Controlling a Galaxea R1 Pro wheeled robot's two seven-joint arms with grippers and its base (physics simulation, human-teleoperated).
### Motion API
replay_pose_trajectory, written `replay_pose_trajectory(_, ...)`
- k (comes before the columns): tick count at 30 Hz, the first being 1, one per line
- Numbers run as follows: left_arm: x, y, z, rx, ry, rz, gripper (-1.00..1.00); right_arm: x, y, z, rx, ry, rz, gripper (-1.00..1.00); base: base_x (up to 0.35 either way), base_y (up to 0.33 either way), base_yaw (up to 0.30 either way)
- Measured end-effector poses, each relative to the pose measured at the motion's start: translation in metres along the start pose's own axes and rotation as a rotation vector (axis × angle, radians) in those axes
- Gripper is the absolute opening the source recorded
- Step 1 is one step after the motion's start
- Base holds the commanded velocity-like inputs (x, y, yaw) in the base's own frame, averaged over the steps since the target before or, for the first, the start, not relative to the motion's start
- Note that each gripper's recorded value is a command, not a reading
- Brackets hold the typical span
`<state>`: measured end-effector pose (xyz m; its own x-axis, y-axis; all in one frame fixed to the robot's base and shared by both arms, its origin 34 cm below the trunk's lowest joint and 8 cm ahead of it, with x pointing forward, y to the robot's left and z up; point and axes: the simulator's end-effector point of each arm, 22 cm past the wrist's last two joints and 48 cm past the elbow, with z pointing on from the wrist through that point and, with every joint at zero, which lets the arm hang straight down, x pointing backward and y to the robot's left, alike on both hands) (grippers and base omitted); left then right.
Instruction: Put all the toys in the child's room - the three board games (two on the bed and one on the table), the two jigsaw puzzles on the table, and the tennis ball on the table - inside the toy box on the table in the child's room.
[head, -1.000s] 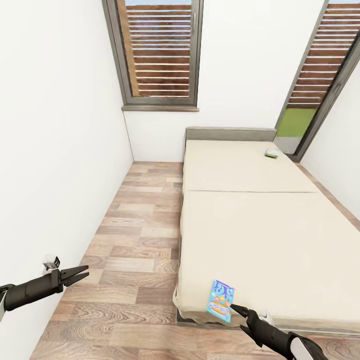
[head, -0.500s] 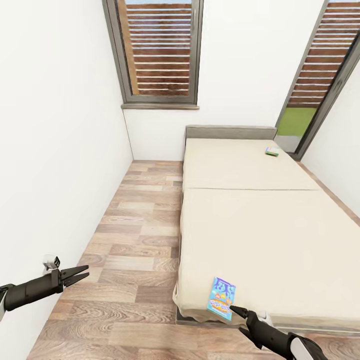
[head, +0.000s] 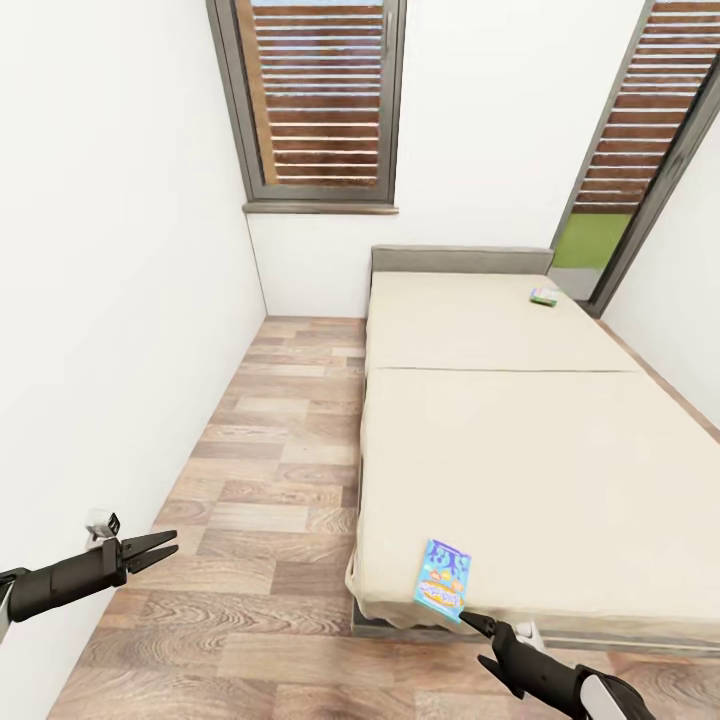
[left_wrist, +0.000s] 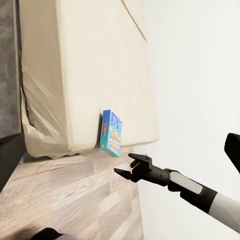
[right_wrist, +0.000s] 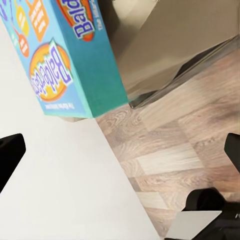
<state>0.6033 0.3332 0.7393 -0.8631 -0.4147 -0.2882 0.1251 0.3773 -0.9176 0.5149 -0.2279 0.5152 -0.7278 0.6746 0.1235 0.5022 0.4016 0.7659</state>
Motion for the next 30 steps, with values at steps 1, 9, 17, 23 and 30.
replay_pose_trajectory(1,0.001,0.002,0.000,0.000,0.000,0.000,1.00,0.000,-0.001,0.001,0.000,0.000,0.000,1.00,-0.004,0.000,0.000)
replay_pose_trajectory(9,0.004,0.009,0.002,0.002,0.000,0.001,1.00,-0.002,-0.006,0.006,-0.007,-0.001,-0.004,1.00,-0.001,0.000,0.000)
replay_pose_trajectory(17,0.004,0.009,0.002,0.003,0.000,0.001,1.00,-0.001,0.003,0.007,-0.045,0.000,-0.006,1.00,0.000,0.000,0.000)
replay_pose_trajectory(23,0.004,0.009,0.002,0.002,0.000,0.001,1.00,0.001,0.019,0.008,-0.110,0.003,-0.016,1.00,0.000,0.000,0.000)
replay_pose_trajectory(30,0.004,0.009,0.002,0.003,0.000,0.000,1.00,0.004,0.026,0.009,-0.137,0.009,-0.024,1.00,0.000,0.000,0.000)
